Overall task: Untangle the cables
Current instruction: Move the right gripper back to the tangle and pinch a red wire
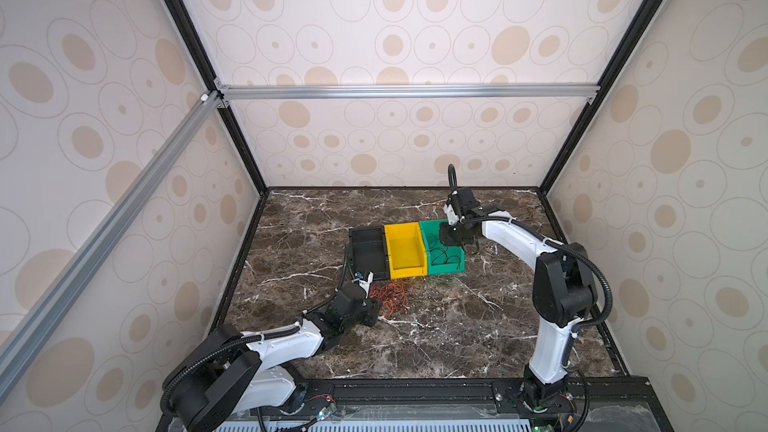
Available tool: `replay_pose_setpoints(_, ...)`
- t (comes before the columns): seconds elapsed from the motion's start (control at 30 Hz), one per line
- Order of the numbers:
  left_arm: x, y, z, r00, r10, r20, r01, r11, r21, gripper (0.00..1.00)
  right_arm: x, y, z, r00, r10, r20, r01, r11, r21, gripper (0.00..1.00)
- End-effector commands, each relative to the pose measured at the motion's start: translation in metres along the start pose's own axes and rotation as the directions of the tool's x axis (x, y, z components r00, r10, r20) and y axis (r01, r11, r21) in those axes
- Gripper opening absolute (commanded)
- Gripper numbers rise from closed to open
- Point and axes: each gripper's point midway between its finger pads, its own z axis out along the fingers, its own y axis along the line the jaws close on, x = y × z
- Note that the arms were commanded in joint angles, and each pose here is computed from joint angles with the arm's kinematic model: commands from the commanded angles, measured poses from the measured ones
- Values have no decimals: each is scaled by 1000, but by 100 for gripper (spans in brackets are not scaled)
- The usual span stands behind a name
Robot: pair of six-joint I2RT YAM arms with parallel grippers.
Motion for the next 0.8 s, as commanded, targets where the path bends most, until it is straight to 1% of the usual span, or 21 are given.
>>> replay_pose_setpoints(0.0, -18, -7, -1, 999, 0, 44, -1, 1000, 19, 49, -2, -4, -14, 1000, -26, 6, 26, 999, 37, 36)
replay_pose_setpoints(0.07, -19, -7, -1, 999, 1, 44, -2, 1000, 20, 50, -5, -2, -26, 999, -35, 35, 34, 999, 33, 42)
replay_pose_setpoints(0.2, -20, -9, -2, 999, -2, 46, 0, 999, 32, 50, -7, -6, -42, 996, -53, 67, 49, 997, 59, 49)
replay_pose_setpoints(0.3, -21, -10, -2, 999, -3, 49, 1, 999, 37, 51, -5, -11, -46, 996, -61, 67, 55, 995, 84, 51)
replay_pose_setpoints(0.4, -22, -12, -3, 999, -4, 51, 2, 999, 40, 51, -6, -6, -55, 995, -59, 82, 54, 997, 53, 51)
replay_pose_setpoints(0.57, -22, -17, -5, 999, -10, 45, 6, 997, 75, 53, 6, 22, -74, 995, -43, 92, 54, 991, -121, 50)
replay_pose_setpoints(0.7, -21, -25, -5, 1000, -8, 29, 5, 994, 112, 57, 38, 44, -77, 999, -10, 50, 23, 961, -276, 49)
replay_pose_setpoints(0.77, -21, -28, -6, 1000, -7, 24, 4, 992, 124, 60, 58, 55, -75, 1000, -5, 23, 13, 943, -333, 49)
